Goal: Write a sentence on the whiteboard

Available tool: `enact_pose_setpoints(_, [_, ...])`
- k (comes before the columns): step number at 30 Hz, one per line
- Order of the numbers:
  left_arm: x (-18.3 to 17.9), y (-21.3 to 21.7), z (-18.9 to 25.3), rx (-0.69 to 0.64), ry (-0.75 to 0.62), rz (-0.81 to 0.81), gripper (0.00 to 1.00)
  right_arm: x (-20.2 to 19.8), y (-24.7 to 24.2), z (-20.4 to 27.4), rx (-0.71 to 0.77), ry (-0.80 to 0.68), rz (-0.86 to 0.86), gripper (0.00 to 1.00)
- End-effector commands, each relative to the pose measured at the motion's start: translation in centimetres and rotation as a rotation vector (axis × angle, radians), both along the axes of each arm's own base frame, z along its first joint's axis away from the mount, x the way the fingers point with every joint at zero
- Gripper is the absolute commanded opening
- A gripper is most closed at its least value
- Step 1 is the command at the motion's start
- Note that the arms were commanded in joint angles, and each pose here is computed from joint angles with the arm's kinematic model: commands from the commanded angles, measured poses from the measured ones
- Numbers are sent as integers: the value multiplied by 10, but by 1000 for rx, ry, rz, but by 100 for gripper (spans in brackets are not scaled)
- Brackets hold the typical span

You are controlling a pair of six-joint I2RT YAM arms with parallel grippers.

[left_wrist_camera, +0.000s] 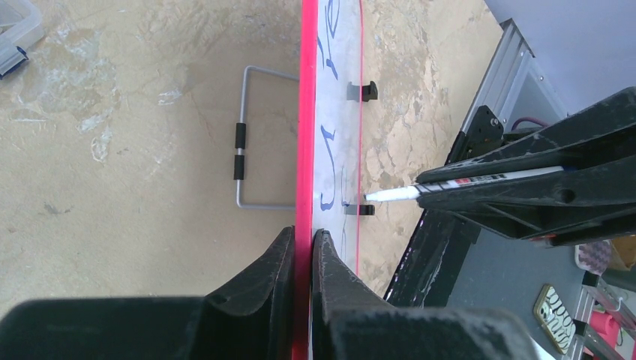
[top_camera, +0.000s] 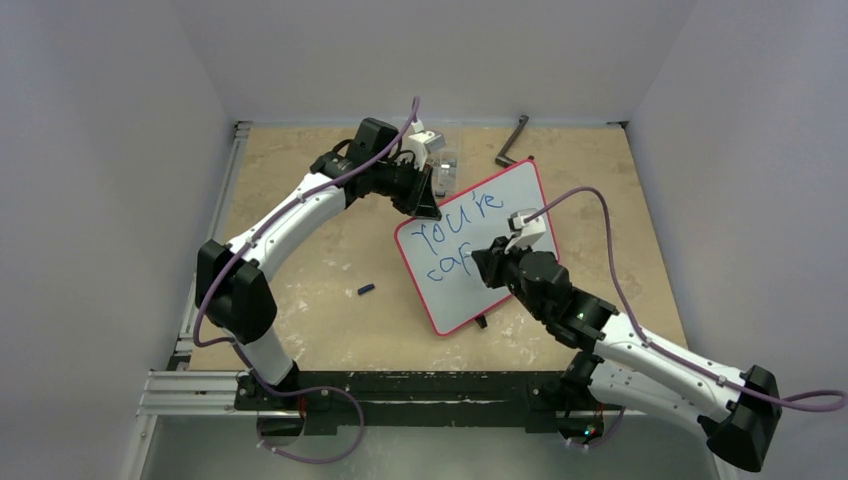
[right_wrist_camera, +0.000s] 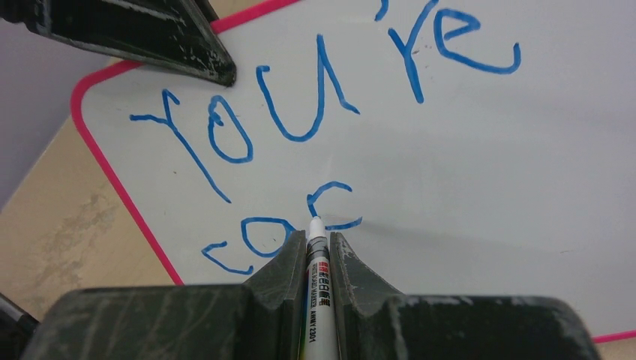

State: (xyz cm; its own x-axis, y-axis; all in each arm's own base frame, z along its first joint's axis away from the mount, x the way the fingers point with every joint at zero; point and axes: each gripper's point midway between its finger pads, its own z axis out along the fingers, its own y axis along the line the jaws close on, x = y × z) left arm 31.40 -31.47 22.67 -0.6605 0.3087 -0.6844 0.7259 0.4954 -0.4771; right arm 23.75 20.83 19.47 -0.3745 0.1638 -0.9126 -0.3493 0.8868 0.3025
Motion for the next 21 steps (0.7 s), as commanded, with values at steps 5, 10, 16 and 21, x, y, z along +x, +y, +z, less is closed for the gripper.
enact_pose_setpoints(5, [16, 11, 14, 22, -116, 62, 0, 12, -12, 42, 2, -97, -70, 0])
enact_pose_setpoints(10, [16, 11, 15, 21, -115, 61, 0, 17, -16, 34, -28, -92, -106, 0])
enact_pose_setpoints(16, [15, 11, 15, 21, -117, 60, 0, 25, -24, 26, -64, -85, -171, 0])
enact_pose_setpoints(21, [15, 11, 15, 21, -117, 60, 0, 31, -36, 22, -99, -86, -247, 0])
